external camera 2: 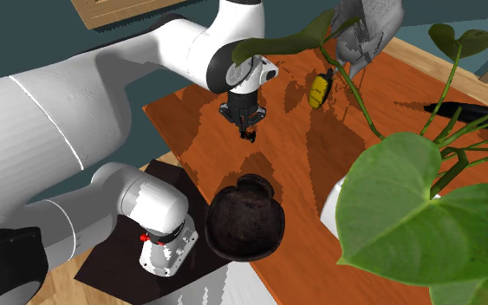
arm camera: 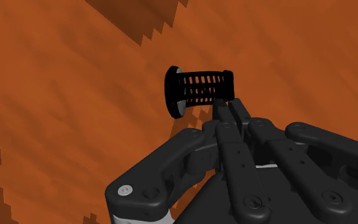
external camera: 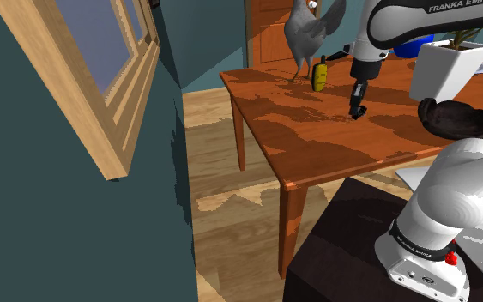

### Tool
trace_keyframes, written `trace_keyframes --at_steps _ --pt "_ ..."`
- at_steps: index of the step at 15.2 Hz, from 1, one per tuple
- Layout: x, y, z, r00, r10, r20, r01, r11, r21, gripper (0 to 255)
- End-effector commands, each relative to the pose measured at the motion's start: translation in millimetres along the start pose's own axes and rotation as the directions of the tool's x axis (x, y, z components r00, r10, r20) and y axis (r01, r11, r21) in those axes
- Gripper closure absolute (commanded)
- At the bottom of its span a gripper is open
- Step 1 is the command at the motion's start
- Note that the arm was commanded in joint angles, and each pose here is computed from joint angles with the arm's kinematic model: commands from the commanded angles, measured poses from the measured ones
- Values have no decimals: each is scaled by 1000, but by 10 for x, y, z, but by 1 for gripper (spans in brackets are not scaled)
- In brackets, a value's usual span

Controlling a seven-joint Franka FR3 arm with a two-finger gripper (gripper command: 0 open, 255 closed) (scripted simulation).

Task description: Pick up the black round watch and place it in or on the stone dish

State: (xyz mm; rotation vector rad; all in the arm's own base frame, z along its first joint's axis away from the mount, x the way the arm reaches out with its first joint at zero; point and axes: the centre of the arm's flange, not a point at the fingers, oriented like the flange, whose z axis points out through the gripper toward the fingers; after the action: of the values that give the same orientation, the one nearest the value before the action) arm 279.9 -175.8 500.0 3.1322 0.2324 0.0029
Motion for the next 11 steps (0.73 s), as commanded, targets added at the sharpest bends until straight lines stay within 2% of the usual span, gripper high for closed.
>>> trace_keyframes --at_steps 1,11 --pt "0 0 -52 1000 0 0 0 1000 0 255" --pt "1 1 -580 1000 0 0 0 1000 0 255"
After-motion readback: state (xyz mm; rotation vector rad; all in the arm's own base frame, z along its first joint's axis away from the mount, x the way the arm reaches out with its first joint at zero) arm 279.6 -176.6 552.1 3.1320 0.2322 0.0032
